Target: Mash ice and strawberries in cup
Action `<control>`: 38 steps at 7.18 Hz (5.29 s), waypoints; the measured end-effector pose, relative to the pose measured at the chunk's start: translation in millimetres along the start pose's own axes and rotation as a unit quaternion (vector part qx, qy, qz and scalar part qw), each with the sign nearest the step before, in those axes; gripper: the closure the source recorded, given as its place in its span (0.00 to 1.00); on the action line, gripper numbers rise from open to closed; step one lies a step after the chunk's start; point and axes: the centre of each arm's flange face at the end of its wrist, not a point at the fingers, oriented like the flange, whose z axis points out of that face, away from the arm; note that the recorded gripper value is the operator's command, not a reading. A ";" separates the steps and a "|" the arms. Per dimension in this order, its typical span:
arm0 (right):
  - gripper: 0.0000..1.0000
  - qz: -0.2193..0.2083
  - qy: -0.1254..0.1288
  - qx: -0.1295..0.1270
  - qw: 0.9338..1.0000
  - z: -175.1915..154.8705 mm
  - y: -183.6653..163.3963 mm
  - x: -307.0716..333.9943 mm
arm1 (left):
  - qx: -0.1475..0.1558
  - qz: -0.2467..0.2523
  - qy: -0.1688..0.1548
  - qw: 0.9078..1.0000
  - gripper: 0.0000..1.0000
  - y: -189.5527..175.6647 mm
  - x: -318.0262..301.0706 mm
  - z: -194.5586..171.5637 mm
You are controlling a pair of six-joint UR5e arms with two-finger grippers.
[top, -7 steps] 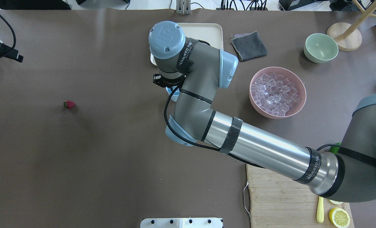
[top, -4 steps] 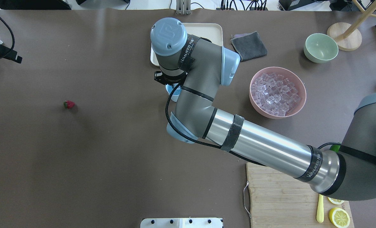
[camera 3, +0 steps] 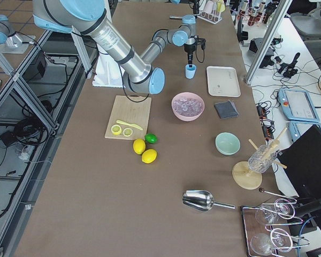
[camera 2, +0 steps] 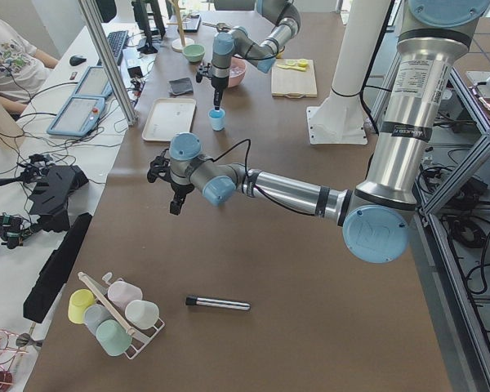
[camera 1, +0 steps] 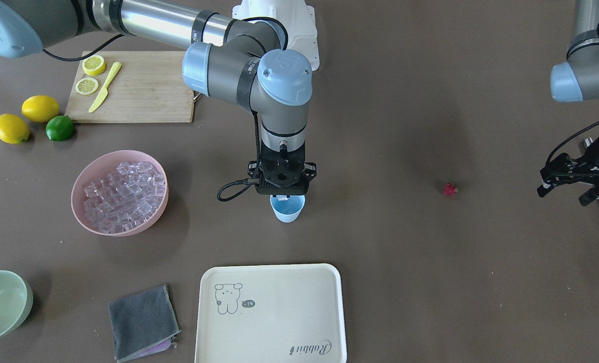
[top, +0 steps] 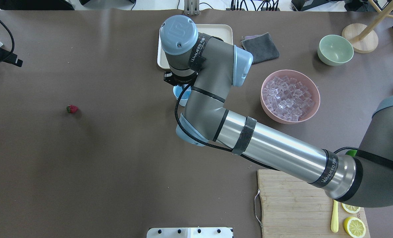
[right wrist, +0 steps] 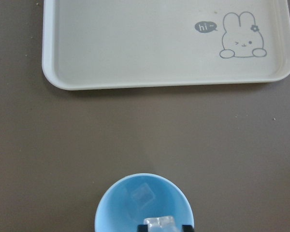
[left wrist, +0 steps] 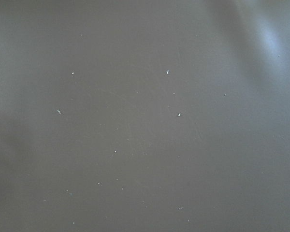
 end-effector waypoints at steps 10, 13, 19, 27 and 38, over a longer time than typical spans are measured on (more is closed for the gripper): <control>0.27 0.010 -0.017 -0.022 1.000 -36.6 -59.9 211.7 | 0.002 -0.004 0.004 1.000 0.02 -9.2 11.4 1.0; 0.18 0.093 0.027 -0.028 0.995 -49.2 -47.5 307.1 | 0.005 0.001 0.007 1.000 0.02 -13.4 17.1 -0.1; 0.05 0.222 0.082 -0.025 0.971 -13.9 -30.8 347.0 | 0.022 0.016 -0.008 1.000 0.02 -31.0 42.6 4.3; 0.10 0.260 0.129 -0.032 0.957 45.8 25.2 317.7 | 0.019 0.027 -0.010 0.999 0.03 -28.5 56.1 17.6; 0.15 0.227 0.130 -0.034 0.965 40.5 -5.1 302.6 | 0.021 0.028 -0.009 0.999 0.02 -20.4 50.5 18.5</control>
